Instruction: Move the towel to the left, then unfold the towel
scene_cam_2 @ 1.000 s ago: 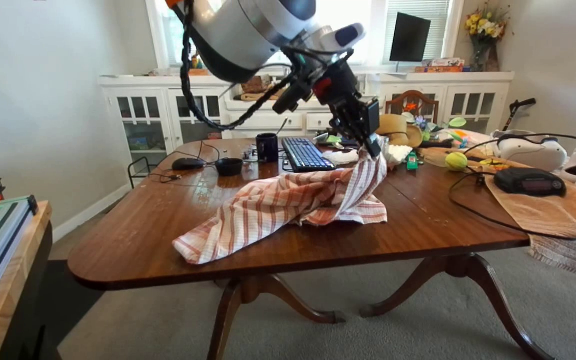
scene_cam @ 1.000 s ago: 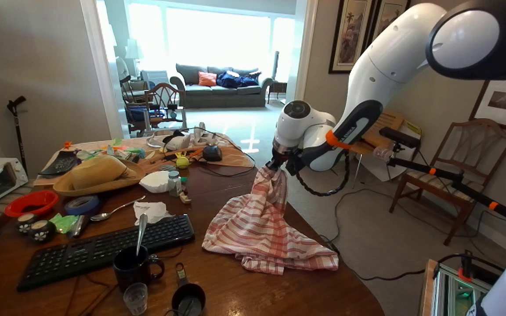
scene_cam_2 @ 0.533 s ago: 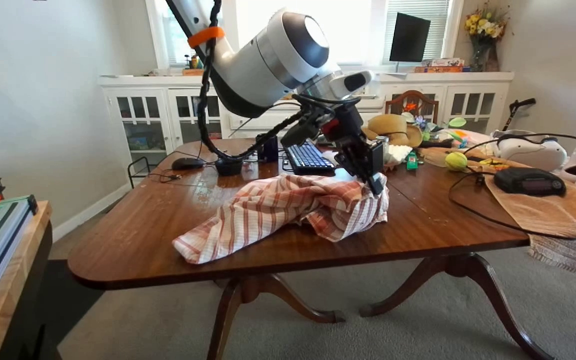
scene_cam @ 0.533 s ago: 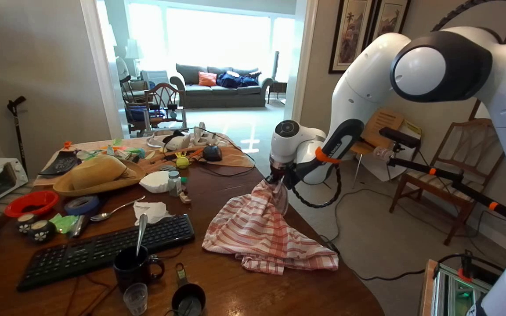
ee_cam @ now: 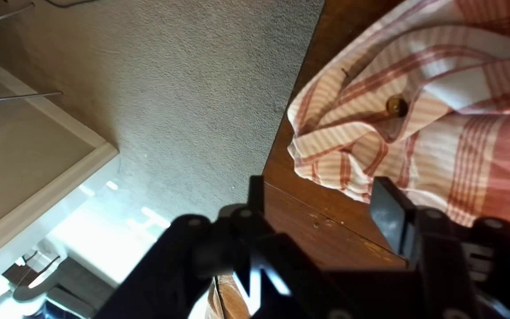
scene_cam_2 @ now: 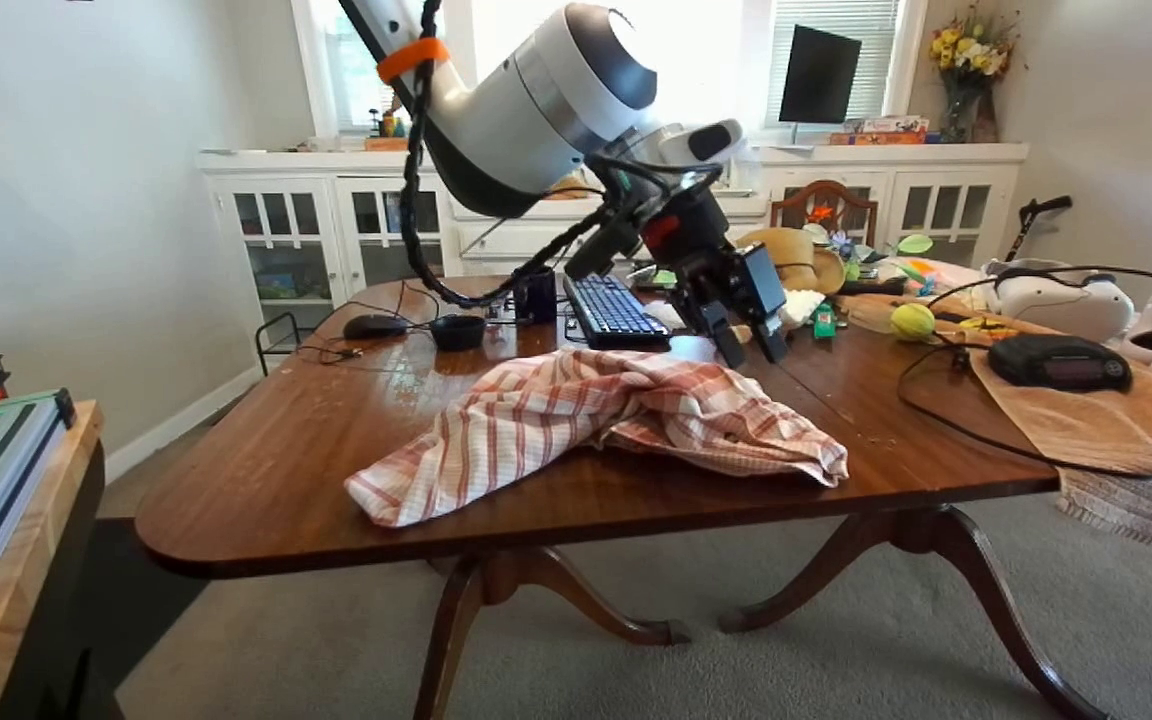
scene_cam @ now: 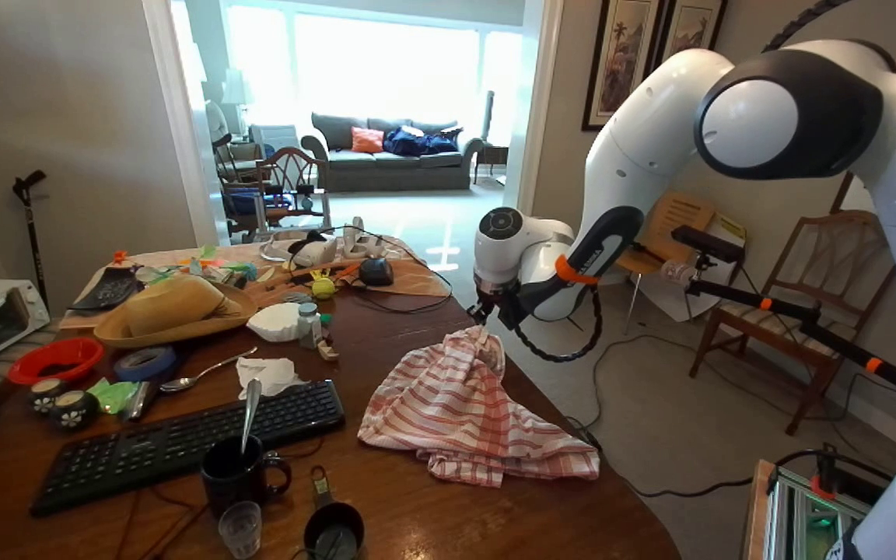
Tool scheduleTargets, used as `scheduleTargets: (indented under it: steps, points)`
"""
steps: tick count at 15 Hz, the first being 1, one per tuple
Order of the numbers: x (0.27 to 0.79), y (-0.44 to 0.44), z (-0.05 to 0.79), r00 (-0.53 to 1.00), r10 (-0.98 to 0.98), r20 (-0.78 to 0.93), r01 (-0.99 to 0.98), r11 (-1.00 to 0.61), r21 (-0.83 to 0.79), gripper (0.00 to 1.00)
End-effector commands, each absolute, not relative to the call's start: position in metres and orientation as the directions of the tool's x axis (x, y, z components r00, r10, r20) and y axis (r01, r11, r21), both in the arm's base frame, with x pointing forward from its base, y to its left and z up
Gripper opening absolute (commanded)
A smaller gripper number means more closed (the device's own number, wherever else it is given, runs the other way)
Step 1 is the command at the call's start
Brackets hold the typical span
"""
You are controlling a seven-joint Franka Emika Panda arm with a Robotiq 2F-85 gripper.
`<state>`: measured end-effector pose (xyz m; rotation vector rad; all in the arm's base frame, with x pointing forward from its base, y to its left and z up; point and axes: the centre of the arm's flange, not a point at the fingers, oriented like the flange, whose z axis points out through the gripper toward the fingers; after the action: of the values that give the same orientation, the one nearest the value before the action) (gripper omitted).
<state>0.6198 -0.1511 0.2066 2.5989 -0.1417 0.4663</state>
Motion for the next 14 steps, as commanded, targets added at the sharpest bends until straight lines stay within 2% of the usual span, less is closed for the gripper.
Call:
scheduleTargets:
  steps: [1,2,8,14]
  points:
    - [0.559,-0.118,0.243,0.974,0.043,0.224,-0.064,-0.891,0.45,0.95]
    - [0.544,-0.109,0.249,0.978,0.064,0.199,-0.032,-0.895,0.446,1.0]
    - [0.474,-0.079,0.303,0.987,0.073,0.145,0.011,-0.921,0.39,1.0]
    - [0.436,-0.078,0.342,0.99,0.122,0.07,0.097,-0.952,0.292,1.0]
